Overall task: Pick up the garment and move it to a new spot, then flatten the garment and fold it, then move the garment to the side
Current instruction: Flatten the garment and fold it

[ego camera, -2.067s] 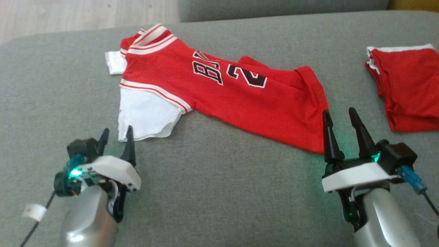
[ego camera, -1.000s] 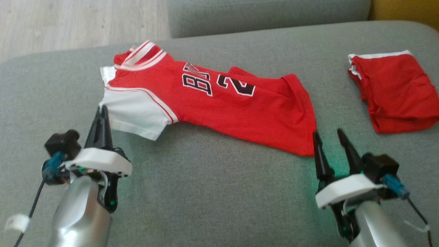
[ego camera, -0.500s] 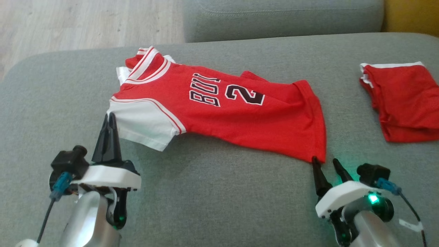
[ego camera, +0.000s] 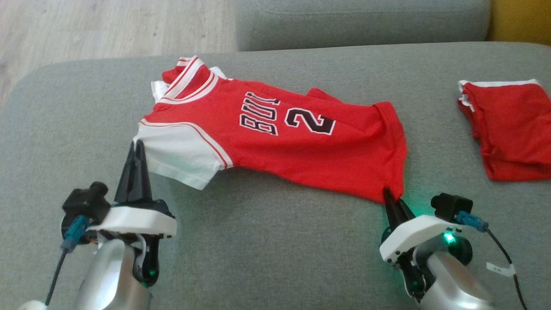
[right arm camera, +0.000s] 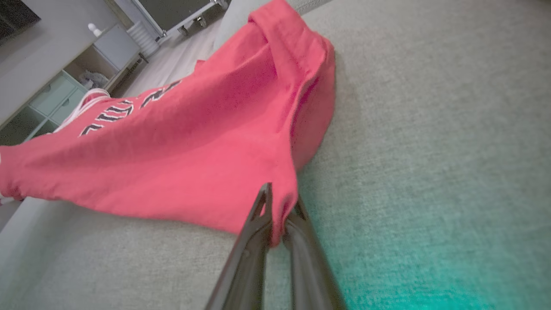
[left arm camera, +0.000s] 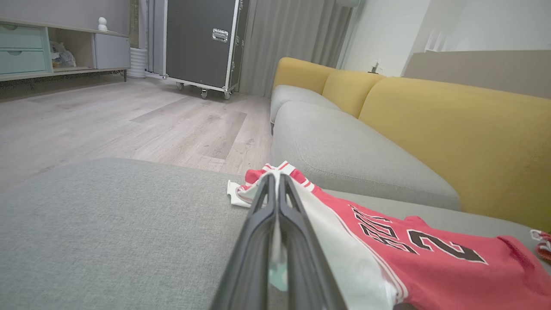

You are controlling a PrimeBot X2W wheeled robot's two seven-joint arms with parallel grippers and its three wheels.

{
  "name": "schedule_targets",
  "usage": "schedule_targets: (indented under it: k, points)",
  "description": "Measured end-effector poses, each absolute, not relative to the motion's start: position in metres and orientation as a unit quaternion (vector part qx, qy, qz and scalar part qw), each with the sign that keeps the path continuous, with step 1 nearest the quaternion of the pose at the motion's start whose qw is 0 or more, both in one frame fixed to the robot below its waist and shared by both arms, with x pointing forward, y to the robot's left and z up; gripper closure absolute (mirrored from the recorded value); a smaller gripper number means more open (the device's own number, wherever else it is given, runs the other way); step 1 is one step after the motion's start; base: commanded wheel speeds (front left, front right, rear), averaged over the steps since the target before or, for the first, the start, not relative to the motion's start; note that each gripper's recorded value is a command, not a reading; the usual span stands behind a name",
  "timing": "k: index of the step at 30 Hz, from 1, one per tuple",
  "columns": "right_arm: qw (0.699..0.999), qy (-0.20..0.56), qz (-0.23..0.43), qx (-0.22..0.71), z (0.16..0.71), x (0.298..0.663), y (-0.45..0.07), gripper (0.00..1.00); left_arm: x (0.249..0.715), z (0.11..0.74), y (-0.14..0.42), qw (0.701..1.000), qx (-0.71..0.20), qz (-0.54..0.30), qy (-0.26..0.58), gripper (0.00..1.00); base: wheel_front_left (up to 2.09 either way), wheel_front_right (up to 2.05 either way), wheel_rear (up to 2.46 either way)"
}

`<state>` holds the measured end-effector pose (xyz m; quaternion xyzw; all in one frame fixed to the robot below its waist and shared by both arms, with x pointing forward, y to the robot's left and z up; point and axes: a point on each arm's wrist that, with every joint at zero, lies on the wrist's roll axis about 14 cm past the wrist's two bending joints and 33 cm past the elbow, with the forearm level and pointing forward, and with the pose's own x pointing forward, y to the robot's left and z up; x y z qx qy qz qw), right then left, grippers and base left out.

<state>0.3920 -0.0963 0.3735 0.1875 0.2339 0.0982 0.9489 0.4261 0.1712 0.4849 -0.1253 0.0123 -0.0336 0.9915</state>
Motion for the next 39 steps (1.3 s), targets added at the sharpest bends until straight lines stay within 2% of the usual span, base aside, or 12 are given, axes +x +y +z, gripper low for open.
schedule_targets:
  k: [6,13,20,23,31,35,39]
  points:
    - [0.962,0.154,0.107,0.2,0.419,0.414,-0.096,1.0,0.431,0.51,0.169,0.986,-0.159,-0.037,-0.025,1.0,0.0,0.0,0.0]
    - [0.976,-0.023,0.138,0.169,0.537,0.452,-0.103,1.0,0.437,0.585,0.17,0.975,-0.178,-0.064,-0.115,1.0,0.0,0.0,0.0]
    - [0.964,-0.186,0.153,0.112,0.651,0.448,-0.127,1.0,0.425,0.705,0.162,0.942,-0.17,-0.104,-0.269,1.0,0.0,0.0,0.0]
    - [0.955,-0.232,0.161,0.087,0.69,0.44,-0.13,1.0,0.411,0.743,0.158,0.924,-0.171,-0.115,-0.322,1.0,0.0,0.0,0.0]
    - [0.938,-0.309,0.151,0.041,0.751,0.408,-0.145,1.0,0.357,0.816,0.161,0.874,-0.175,-0.124,-0.436,1.0,0.0,0.0,0.0]
    - [0.945,-0.296,0.134,0.03,0.749,0.404,-0.154,1.0,0.356,0.819,0.159,0.882,-0.16,-0.132,-0.422,1.0,0.0,0.0,0.0]
    - [0.958,-0.256,0.126,0.018,0.732,0.415,-0.155,1.0,0.381,0.802,0.166,0.904,-0.165,-0.125,-0.374,1.0,0.0,0.0,0.0]
